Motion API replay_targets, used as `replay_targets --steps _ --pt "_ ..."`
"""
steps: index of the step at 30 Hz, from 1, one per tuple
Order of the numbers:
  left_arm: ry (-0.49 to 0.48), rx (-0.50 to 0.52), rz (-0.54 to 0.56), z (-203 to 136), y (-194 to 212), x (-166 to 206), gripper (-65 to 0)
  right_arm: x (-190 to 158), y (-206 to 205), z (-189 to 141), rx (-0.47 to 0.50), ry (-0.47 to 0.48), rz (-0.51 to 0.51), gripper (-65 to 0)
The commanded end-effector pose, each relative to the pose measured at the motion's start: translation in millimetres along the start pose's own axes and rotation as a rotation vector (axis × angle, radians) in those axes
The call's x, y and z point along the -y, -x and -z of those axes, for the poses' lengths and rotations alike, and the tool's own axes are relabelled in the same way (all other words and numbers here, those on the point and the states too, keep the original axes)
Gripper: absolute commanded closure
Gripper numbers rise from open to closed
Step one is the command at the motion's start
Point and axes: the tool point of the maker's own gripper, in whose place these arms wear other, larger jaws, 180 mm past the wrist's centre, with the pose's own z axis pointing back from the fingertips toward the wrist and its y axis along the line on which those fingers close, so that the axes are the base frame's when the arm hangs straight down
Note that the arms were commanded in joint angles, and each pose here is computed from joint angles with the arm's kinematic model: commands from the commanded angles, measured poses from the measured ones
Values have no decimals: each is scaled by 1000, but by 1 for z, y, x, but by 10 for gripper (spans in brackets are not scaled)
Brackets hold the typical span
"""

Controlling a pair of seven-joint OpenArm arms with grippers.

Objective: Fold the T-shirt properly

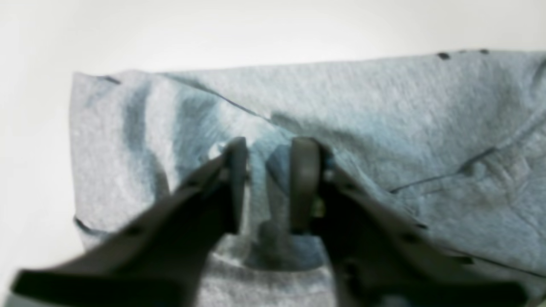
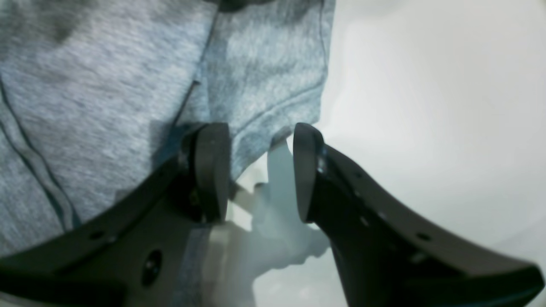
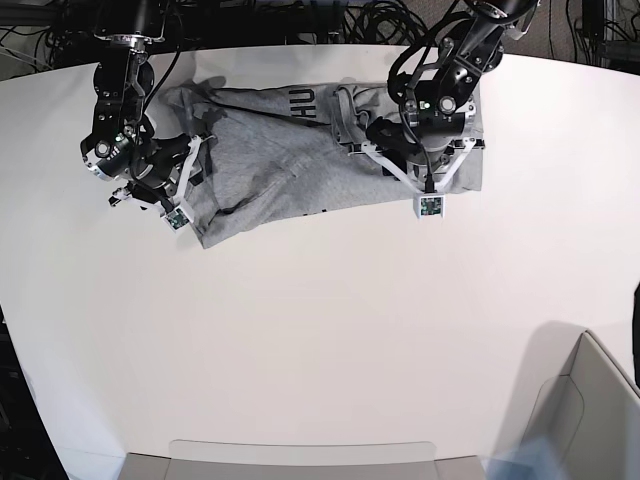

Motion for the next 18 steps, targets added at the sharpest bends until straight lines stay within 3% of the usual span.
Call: replay_targets --steps 1,4,10,15,18 --pt "1 46 3 -4 -15 0 -95 4 -9 -5 36 10 -14 -247" --pt "13 90 9 -6 -36 5 -90 4 -8 -5 35 10 -13 -247" --pt "4 103 -2 -7 -40 2 -100 2 -3 -5 25 6 -10 -247" --pt "3 28 2 -6 -14 1 -243 1 -3 -4 24 5 -9 -247" --pt "8 0 1 -8 -2 1 -259 3 -5 -5 28 7 -10 -247"
